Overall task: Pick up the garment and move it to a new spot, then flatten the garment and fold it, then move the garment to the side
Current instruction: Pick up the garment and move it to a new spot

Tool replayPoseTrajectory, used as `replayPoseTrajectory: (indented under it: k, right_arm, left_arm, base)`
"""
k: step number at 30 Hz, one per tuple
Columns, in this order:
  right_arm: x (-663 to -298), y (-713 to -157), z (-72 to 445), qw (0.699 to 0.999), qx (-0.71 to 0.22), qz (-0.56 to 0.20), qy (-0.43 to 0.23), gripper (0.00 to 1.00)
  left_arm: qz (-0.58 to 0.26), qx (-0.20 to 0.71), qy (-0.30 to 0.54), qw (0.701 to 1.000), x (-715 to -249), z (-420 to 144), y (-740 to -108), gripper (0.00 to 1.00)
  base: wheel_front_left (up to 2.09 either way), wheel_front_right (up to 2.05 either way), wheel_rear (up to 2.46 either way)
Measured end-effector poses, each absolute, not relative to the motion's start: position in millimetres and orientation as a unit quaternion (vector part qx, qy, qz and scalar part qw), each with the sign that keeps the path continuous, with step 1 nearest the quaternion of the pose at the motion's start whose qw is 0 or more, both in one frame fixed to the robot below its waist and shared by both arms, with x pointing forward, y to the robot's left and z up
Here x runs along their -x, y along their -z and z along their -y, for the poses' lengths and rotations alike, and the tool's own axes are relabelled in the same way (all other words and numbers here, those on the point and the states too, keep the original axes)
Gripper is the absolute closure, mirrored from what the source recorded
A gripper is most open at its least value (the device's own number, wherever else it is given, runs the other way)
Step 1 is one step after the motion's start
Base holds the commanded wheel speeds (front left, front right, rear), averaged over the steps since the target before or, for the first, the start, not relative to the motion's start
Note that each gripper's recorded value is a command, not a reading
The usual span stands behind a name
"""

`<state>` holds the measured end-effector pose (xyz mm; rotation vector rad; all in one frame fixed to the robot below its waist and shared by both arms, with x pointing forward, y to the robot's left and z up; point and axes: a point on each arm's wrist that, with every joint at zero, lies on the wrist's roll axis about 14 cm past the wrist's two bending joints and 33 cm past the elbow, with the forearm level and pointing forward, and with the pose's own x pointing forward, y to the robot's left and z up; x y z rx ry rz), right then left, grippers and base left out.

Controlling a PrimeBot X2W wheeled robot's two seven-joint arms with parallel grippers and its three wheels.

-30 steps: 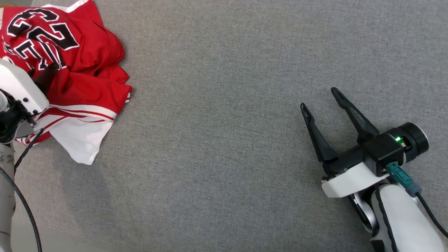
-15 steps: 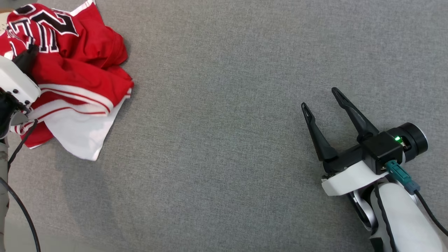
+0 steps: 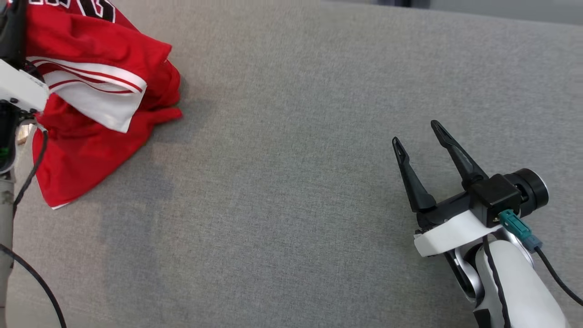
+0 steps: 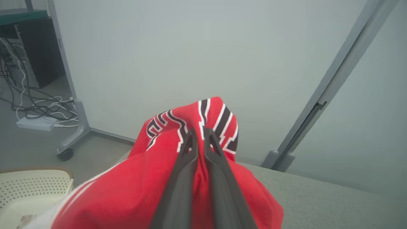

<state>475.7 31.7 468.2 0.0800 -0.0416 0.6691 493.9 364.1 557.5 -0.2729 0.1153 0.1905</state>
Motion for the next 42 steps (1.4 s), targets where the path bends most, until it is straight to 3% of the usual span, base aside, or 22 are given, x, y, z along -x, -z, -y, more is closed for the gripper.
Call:
replayPoseTrajectory:
  k: [10,19,33,39,42]
  right_arm:
    - [-476,-513,17,0.964,-0.031,0.065,-0.256,0.0]
    - [-469,-540,76,0.979,-0.017,0.096,-0.18,0.0]
    - [-448,-555,195,0.993,-0.005,0.112,-0.023,0.0]
    - [-432,-550,239,0.994,0.0,0.103,0.038,0.0]
    - [-428,-545,250,0.994,0.002,0.096,0.053,0.0]
  left_arm:
    - [0.058,0.153,0.047,0.985,-491,-273,-630,1.0]
    - [0.111,0.179,0.201,0.957,-493,-159,-676,1.0]
    - [0.082,0.203,0.409,0.886,-490,14,-673,1.0]
    - [0.05,0.223,0.469,0.853,-485,70,-645,1.0]
    - [0.005,0.199,0.476,0.857,-490,80,-603,1.0]
  base:
    - [0.0,0.0,0.0]
    - [0.0,0.0,0.0]
    - [0.0,0.0,0.0]
    - [0.0,0.0,0.0]
    - [0.0,0.0,0.0]
